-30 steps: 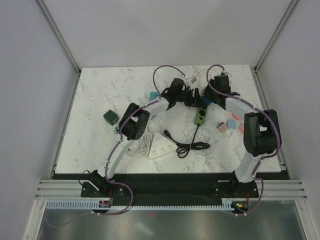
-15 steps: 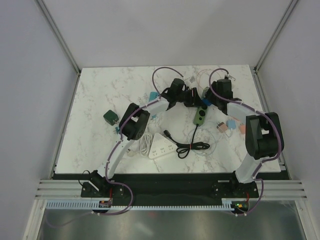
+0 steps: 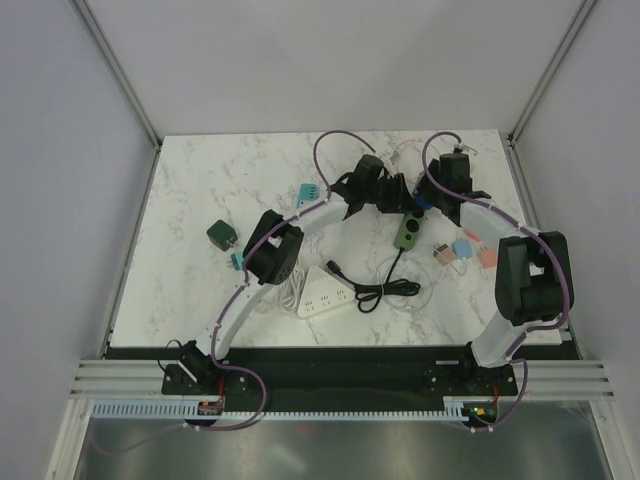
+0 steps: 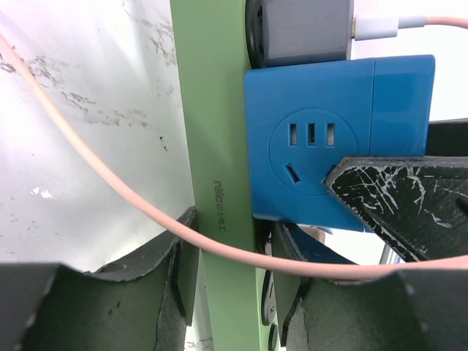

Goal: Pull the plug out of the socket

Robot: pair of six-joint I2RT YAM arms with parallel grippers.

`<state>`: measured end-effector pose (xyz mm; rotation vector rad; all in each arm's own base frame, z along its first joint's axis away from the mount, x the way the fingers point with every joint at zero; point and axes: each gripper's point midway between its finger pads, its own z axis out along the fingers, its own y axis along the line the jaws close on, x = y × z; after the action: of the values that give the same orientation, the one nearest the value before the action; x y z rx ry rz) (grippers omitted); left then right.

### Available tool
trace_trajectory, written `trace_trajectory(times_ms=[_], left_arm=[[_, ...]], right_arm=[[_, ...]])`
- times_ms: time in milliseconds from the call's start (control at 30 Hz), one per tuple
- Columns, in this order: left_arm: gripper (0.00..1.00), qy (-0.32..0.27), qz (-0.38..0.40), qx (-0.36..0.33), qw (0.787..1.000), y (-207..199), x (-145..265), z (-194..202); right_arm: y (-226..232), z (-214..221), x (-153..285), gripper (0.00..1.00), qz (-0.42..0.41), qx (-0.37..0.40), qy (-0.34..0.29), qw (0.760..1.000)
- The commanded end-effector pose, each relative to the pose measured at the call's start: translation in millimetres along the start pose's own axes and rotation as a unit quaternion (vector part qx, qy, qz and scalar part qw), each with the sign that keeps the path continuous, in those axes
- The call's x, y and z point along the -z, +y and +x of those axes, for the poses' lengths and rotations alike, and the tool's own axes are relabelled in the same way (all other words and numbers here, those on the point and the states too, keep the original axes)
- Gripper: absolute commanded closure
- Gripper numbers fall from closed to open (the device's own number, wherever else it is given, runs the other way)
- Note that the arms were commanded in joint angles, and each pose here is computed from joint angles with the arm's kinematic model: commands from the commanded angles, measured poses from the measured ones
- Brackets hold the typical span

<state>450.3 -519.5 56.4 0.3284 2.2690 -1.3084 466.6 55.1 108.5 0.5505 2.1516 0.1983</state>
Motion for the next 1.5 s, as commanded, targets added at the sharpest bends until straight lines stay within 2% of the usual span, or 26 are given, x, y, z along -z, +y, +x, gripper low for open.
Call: trace_trajectory(times_ms=[0,33,67,133,200,267,300,400,467,567,633,700,767,900,967,1067,1100,1133,1200,1233,1267,1300,1333,1400,1467], left_arm=[[0.98,-0.009,-0.089,0.004,0.996,47,-4,4],[0.98,-0.010,-0.089,0.003,0.996,46,-4,3],[0.98,-0.010,-0.089,0.003,0.996,46,-4,3],[0.98,-0.009,-0.089,0.004,0.996,46,-4,4],[0.98,-0.009,-0.089,-0.001,0.996,44,-4,4],[0.98,-0.009,-0.089,0.000,0.996,44,-5,4],[0.98,-0.008,-0.089,0.000,0.996,45,-5,4],[0.98,-0.005,-0.084,-0.001,0.996,44,-6,5],[0.98,-0.004,-0.082,-0.002,0.997,43,-6,4],[0.98,-0.005,-0.081,-0.003,0.997,42,-6,4],[0.98,-0.004,-0.081,-0.003,0.997,43,-7,4],[0.98,-0.004,-0.080,-0.004,0.997,42,-6,4],[0.98,-0.004,-0.080,-0.004,0.997,42,-6,4],[0.98,-0.003,-0.081,-0.005,0.997,42,-6,6],[0.98,-0.004,-0.081,-0.006,0.997,42,-7,5],[0.98,-0.003,-0.080,-0.006,0.997,42,-7,5],[0.98,-0.003,-0.080,-0.006,0.997,42,-7,5],[0.98,-0.002,-0.079,-0.006,0.997,41,-7,5],[0.98,-0.003,-0.079,-0.007,0.997,41,-7,5],[0.98,-0.003,-0.079,-0.006,0.997,41,-7,5],[0.98,-0.003,-0.079,-0.006,0.997,41,-7,5],[0.98,-0.002,-0.078,-0.007,0.997,41,-7,5],[0.98,-0.003,-0.079,-0.006,0.997,41,-7,5],[0.98,-0.003,-0.079,-0.006,0.997,41,-7,5],[0.98,-0.002,-0.079,-0.005,0.997,42,-7,6]], right_arm=[[56,-43,35,1.00,-0.116,-0.038,-0.051,0.991],[53,-9,31,1.00,-0.133,-0.050,-0.015,0.990],[57,-7,29,1.00,-0.146,-0.065,-0.028,0.987],[43,15,23,1.00,-0.128,-0.068,-0.014,0.989],[29,10,18,1.00,-0.096,-0.062,-0.023,0.993],[31,-21,24,1.00,-0.083,-0.043,-0.053,0.994],[25,-20,24,1.00,-0.070,-0.033,-0.051,0.996],[34,-58,35,1.00,-0.064,-0.012,-0.082,0.995],[30,-62,34,1.00,-0.059,-0.016,-0.082,0.995],[26,-42,30,1.00,-0.063,-0.026,-0.061,0.996],[21,-6,27,1.00,-0.072,-0.055,-0.028,0.996],[29,13,29,1.00,-0.081,-0.057,-0.026,0.995],[29,13,28,1.00,-0.065,-0.047,-0.033,0.996],[35,-39,39,1.00,-0.052,-0.019,-0.087,0.995],[34,-56,43,1.00,-0.040,0.026,-0.111,0.993],[41,-69,52,1.00,-0.061,0.085,-0.142,0.984],[38,-57,51,1.00,-0.066,0.102,-0.138,0.983],[38,-63,59,1.00,-0.070,0.102,-0.157,0.980],[27,-53,59,1.00,-0.059,0.082,-0.145,0.984],[18,-53,56,1.00,-0.063,0.034,-0.135,0.988],[15,-51,54,1.00,-0.077,0.007,-0.126,0.989],[19,-32,52,1.00,-0.120,-0.022,-0.087,0.989],[11,-46,51,1.00,-0.144,-0.064,-0.102,0.982],[11,-37,48,1.00,-0.187,-0.142,-0.074,0.969],[19,-41,51,1.00,-0.226,-0.157,-0.067,0.959]])
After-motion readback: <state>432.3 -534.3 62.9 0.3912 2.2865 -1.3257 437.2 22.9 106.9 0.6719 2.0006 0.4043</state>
